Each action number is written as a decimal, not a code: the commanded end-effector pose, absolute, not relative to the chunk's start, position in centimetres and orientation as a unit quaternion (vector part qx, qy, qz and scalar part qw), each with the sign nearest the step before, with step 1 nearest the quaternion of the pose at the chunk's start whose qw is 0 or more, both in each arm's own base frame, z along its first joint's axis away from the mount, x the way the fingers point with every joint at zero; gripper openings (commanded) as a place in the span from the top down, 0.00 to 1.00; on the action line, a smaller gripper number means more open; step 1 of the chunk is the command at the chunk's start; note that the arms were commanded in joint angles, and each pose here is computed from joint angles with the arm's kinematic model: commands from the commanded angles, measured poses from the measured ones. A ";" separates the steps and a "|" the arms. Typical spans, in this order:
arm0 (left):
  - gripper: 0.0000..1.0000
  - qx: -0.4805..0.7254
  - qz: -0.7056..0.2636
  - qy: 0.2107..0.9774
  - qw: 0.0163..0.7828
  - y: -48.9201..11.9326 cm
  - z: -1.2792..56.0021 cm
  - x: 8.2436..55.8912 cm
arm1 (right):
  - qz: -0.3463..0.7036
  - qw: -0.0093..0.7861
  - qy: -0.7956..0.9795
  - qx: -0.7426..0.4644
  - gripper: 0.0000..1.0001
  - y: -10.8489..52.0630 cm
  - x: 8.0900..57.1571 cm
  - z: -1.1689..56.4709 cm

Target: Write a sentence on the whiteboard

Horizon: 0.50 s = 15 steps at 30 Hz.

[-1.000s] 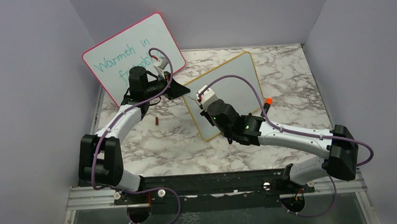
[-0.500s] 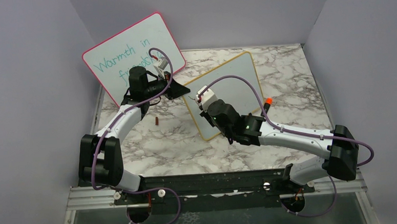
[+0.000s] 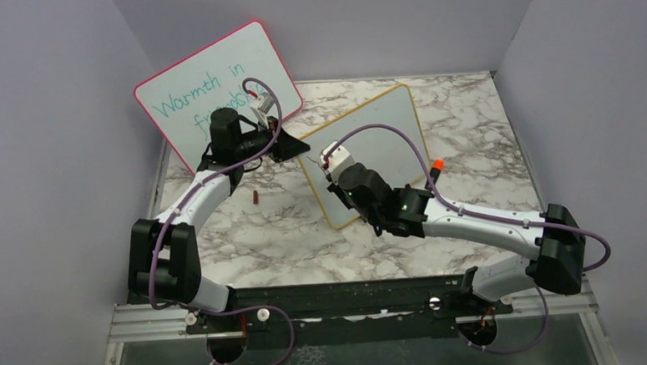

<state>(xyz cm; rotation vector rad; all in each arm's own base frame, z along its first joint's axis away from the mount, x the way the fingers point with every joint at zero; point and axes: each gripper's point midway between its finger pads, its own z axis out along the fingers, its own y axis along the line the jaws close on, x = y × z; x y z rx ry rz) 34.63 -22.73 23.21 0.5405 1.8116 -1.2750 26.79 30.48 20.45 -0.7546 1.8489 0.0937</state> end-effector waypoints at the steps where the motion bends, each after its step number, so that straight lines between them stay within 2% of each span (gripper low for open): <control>1: 1.00 0.226 -0.514 0.746 0.359 -23.5 19.7 33.0 | 0.043 0.532 0.783 -0.319 0.99 29.9 26.4 20.3; 5: 1.00 0.226 -0.514 0.746 0.358 -23.5 19.6 33.0 | 0.058 0.542 0.776 -0.317 0.99 30.1 26.2 21.3; 15: 1.00 0.227 -0.513 0.747 0.357 -23.5 19.6 32.9 | 0.015 0.569 0.765 -0.301 0.99 28.1 27.5 22.3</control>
